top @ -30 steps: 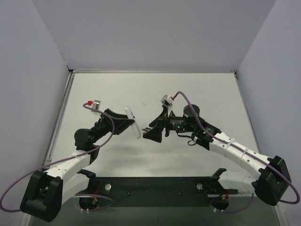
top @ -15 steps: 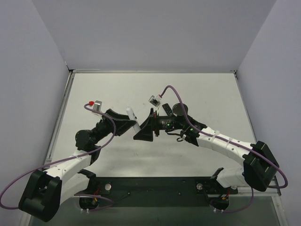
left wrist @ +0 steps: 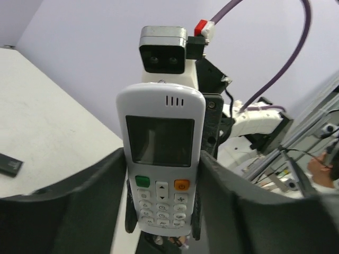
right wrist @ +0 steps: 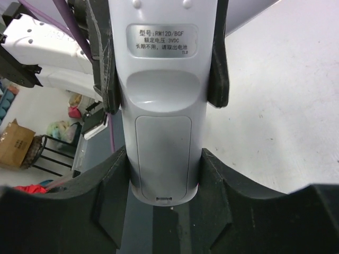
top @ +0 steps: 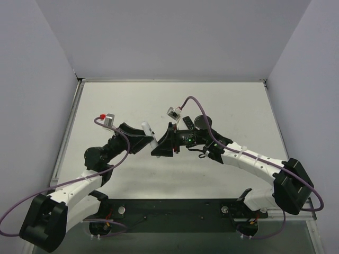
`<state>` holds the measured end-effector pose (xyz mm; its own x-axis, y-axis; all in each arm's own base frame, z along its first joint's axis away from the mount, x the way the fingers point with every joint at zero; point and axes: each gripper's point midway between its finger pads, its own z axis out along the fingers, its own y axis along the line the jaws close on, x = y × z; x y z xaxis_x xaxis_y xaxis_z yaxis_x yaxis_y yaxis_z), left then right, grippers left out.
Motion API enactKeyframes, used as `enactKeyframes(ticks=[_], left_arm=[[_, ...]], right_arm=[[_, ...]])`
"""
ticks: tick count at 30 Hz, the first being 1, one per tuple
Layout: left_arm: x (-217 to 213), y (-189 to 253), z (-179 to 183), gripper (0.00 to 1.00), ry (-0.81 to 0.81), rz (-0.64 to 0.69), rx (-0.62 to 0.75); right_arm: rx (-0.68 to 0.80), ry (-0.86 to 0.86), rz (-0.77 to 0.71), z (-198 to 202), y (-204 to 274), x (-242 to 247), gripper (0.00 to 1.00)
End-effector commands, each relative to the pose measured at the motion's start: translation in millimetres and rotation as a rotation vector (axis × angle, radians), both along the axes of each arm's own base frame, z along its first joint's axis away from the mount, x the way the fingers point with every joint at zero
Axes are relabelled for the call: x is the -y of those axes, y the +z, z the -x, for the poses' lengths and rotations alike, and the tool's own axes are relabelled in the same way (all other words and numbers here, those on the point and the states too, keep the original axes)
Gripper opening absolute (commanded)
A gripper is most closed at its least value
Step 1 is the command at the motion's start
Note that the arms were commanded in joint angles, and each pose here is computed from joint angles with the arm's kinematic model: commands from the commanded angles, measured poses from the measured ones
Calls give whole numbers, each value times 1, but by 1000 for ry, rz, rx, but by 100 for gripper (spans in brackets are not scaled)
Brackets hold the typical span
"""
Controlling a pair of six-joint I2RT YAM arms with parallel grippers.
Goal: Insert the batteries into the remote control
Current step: Adjust the remote control.
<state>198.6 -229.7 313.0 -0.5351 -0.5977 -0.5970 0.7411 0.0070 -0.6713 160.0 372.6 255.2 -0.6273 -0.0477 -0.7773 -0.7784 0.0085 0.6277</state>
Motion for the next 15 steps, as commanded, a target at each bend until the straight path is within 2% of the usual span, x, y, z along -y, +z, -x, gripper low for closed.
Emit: enactKeyframes(ticks=[1,3,5,6,7,8,9,11,15], left_arm=[[-5,27,-3,70,83,-25,109],[-7,16,-11,82,126,-92,26],[-11,20,-18,88,196,-150,32],[-17,11,-25,90,258,-189,-37],[-22,8,-29,92,302,-225,-42],[-26,15,-31,92,333,-233,-45],[-31,3,-36,92,372,-273,-110],[-34,-1,-40,92,397,-298,-150],[-18,-14,-40,93,368,-306,-217]], right_arm=[[119,-17,48,1,9,8,0],[192,-58,90,-7,5,13,0],[207,-119,175,-16,-8,20,0],[248,-138,199,-19,-10,24,0],[255,-194,256,-28,-18,29,0],[268,-208,281,-28,-23,30,0],[300,-236,301,-33,-24,33,0],[324,-322,363,-44,-30,40,0],[361,-412,433,-53,-36,44,0]])
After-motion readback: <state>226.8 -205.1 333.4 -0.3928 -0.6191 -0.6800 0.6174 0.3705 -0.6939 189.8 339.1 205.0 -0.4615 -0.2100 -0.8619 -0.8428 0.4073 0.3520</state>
